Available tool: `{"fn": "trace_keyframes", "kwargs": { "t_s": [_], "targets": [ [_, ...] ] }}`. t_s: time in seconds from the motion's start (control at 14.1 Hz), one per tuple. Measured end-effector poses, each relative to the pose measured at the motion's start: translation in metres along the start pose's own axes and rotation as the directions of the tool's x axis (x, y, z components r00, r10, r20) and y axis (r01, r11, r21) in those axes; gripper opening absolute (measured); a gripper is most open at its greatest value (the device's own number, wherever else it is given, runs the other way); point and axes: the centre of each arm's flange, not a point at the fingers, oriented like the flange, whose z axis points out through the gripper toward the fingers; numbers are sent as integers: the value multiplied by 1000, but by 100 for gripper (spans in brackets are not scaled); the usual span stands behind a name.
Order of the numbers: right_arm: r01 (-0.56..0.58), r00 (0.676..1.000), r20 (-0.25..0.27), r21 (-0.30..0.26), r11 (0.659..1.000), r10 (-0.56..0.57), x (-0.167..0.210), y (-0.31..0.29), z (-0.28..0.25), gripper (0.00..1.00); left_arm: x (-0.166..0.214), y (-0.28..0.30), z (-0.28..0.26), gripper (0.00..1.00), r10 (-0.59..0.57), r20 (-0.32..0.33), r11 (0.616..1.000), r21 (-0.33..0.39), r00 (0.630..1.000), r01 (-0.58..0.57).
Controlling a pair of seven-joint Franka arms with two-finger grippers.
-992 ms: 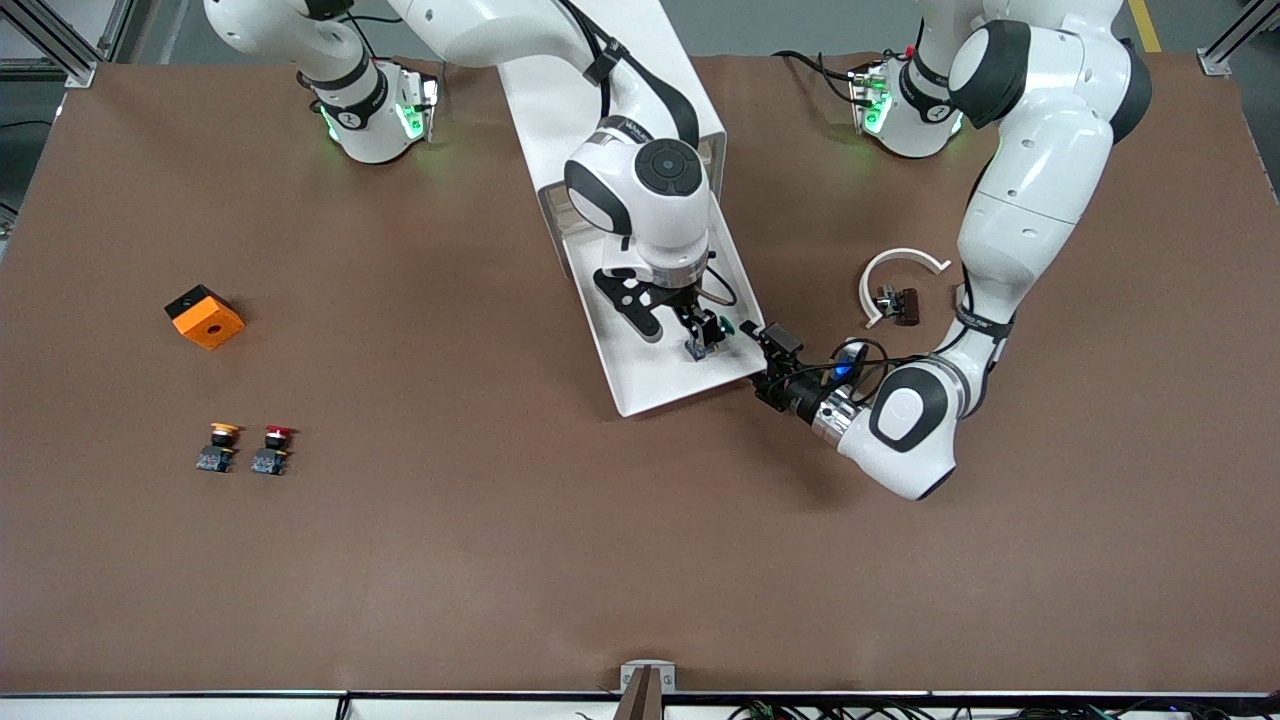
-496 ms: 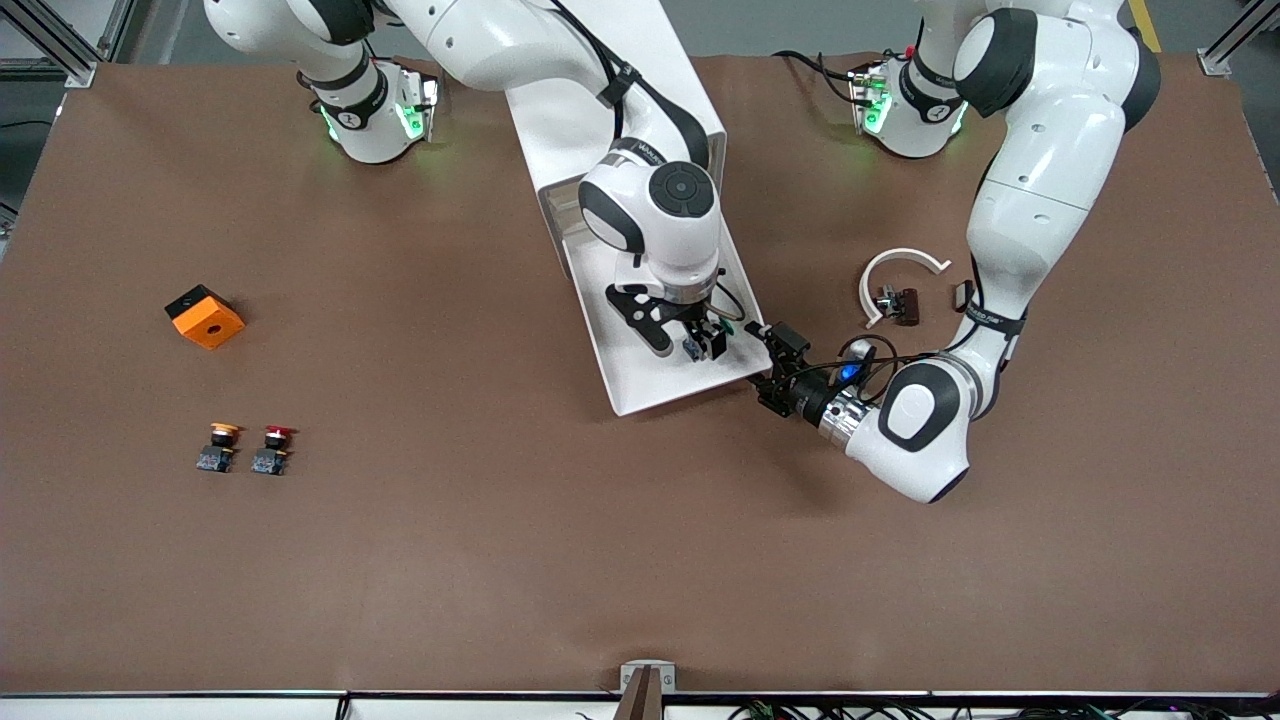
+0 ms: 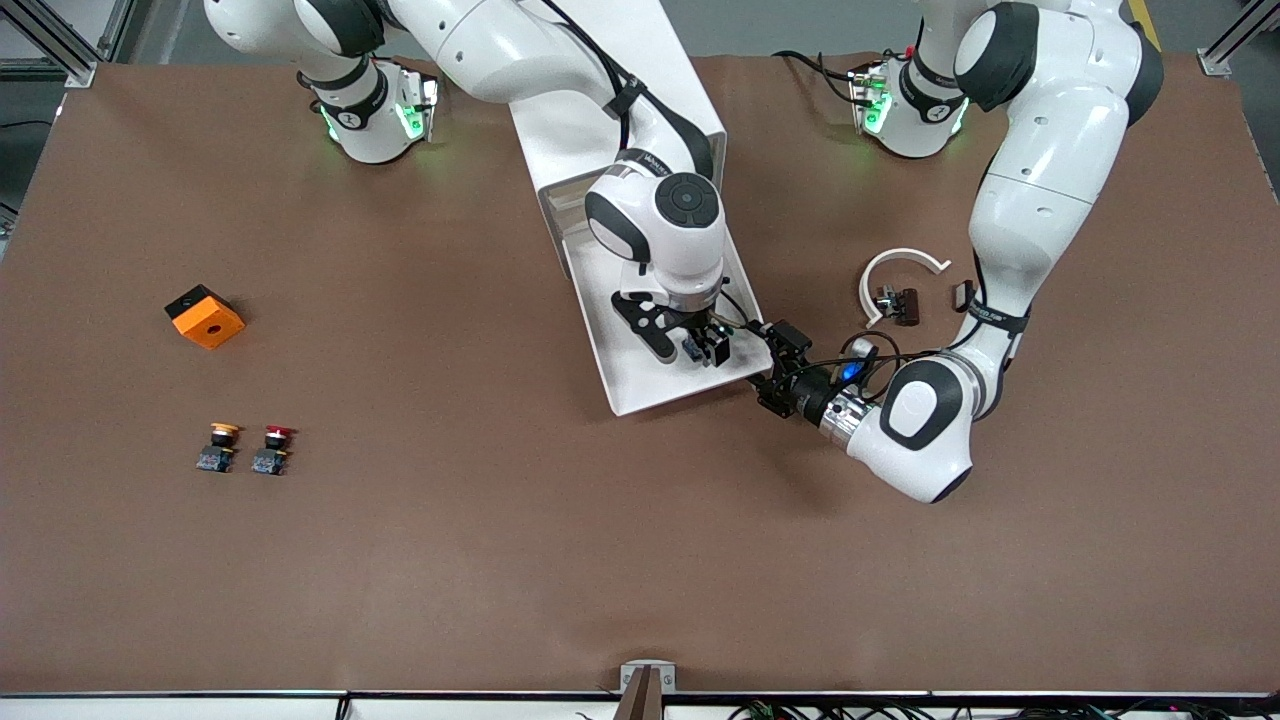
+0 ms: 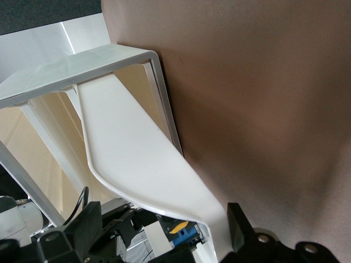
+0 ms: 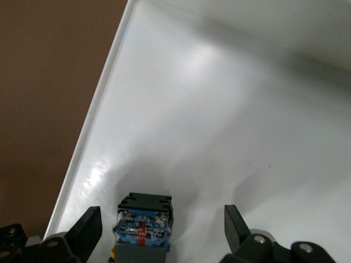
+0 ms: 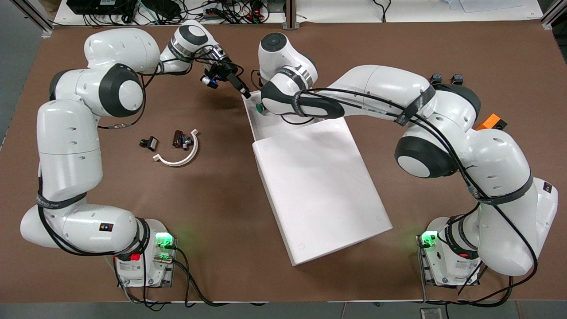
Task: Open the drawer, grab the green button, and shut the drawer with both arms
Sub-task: 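Close the right gripper on the green button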
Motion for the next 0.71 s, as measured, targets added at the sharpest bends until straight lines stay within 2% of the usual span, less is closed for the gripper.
{"fn": "trace_keyframes", "kwargs": {
  "t_s": [0.07,0.21,0.35,0.42,0.71],
  "targets": [
    [0,1000,0,0,1000,0,0,0,0,82,0,0,0,100,0,0,1000,0,1000,0],
    [0,1000,1,3,1000,0,0,-1,-1,79,1,0,0,100,0,-8,1000,-4,1000,0],
    [-31,999,8,25,999,31,-2,-3,-3,52,2,1,0,100,-1,-23,1000,-12,1000,0],
    [-56,998,14,38,998,56,-4,-4,-3,41,3,2,0,100,-1,-31,1000,-18,1000,1],
    [-74,997,21,48,996,73,-10,-4,7,41,8,7,1,100,-9,-62,999,-47,998,6]
  ]
}}
